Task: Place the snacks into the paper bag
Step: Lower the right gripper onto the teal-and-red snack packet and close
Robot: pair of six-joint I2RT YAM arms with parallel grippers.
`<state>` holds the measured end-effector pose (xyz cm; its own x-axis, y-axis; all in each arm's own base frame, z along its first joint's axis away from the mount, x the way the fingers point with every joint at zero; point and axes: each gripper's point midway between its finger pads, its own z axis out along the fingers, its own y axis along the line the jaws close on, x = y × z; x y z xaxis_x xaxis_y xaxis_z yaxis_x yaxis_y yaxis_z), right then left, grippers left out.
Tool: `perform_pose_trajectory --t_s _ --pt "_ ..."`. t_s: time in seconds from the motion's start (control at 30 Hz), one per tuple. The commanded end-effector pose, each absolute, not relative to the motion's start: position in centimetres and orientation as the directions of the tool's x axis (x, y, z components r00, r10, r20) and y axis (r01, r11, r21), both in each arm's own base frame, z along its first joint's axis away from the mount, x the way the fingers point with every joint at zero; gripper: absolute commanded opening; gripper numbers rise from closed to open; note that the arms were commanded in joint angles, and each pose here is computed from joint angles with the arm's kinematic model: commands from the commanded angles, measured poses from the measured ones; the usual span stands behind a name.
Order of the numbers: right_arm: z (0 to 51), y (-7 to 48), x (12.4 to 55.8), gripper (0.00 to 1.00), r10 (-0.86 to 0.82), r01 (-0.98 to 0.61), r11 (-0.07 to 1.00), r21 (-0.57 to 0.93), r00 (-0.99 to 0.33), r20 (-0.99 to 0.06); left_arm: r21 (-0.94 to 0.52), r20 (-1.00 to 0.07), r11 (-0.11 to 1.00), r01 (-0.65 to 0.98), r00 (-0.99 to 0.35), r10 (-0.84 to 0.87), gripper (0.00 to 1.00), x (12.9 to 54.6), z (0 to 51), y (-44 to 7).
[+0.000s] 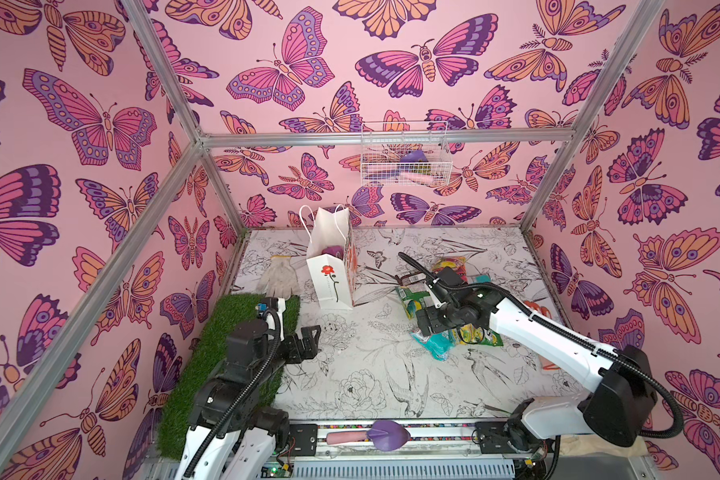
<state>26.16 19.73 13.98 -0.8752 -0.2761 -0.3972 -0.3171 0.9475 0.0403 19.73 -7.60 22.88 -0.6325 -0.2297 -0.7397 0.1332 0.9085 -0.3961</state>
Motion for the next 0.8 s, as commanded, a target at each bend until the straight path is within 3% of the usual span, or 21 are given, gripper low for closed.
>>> perform_pose_trajectory --t_s 0.0,0.07,0.47,0.77 --pt "12.8 20.0 25.8 0.99 -0.358 -0.362 0.930 -0.057 -0.862 -0.359 -0.399 -0.734 0.907 0.136 -0.640 -0.227 0.99 19.8 22.4 -7.8" --pt "12.3 20.0 25.9 1.00 -0.396 -0.375 0.918 -0.131 -0.850 -0.346 -0.398 -0.733 0.907 0.136 -0.642 -0.225 0.99 19.8 22.3 -7.8" --pt "10.2 20.2 26.3 0.81 -0.499 -0.423 0.857 -0.295 -0.825 -0.265 -0.395 -0.731 0.909 0.131 -0.644 -0.225 0.99 19.9 22.3 -7.7" --pt "8.4 21.5 25.9 0.84 -0.540 -0.467 0.827 -0.314 -0.815 -0.210 -0.394 -0.731 0.910 0.131 -0.645 -0.224 0.98 19.9 22.2 -7.7"
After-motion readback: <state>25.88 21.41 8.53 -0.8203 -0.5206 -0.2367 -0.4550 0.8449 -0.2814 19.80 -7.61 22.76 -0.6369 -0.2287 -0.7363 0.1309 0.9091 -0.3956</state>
